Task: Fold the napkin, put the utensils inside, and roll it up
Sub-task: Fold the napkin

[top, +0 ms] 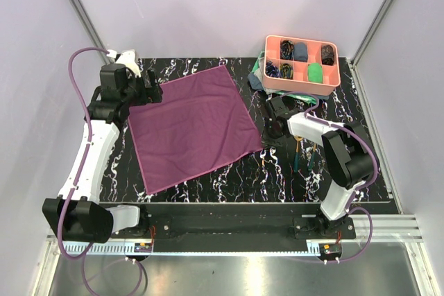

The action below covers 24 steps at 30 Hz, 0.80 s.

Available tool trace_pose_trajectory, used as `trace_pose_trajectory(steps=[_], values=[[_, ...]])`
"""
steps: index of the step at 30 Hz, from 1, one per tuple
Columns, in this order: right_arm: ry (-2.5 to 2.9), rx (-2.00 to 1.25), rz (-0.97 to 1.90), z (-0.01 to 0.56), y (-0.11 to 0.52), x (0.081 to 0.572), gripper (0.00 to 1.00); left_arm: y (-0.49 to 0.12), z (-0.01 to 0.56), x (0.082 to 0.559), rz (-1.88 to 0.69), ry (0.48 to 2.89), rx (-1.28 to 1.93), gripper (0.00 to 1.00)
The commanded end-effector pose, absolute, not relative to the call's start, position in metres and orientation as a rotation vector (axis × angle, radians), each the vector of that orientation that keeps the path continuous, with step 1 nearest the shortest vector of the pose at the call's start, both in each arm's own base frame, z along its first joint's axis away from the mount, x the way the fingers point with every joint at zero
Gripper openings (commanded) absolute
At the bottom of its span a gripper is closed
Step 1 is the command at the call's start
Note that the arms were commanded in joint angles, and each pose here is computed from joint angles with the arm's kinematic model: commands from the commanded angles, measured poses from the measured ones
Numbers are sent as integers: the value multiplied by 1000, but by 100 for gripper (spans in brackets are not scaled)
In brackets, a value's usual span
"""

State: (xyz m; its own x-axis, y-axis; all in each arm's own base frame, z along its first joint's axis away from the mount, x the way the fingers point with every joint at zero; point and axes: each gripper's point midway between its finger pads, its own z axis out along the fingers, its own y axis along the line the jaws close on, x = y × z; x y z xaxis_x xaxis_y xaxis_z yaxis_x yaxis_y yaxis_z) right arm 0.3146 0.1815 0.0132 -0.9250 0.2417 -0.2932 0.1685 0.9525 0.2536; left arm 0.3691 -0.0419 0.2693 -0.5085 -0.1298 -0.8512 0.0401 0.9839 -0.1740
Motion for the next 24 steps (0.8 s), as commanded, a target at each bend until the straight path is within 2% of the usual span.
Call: trace_pose_trajectory(steps=[1,14,19,24], values=[[2798,229,271,9,172,307,0,-43,290,369,-226,2027,-55,99],[2642,215,36,64,102,329,0,-49,291,369,-263,2027,-51,99],[2607,200,158,88,120,343,0,-54,293,368,-296,2023,-41,99],[2575,86,305,107,179,364,0,-55,298,366,-312,2012,-47,99]])
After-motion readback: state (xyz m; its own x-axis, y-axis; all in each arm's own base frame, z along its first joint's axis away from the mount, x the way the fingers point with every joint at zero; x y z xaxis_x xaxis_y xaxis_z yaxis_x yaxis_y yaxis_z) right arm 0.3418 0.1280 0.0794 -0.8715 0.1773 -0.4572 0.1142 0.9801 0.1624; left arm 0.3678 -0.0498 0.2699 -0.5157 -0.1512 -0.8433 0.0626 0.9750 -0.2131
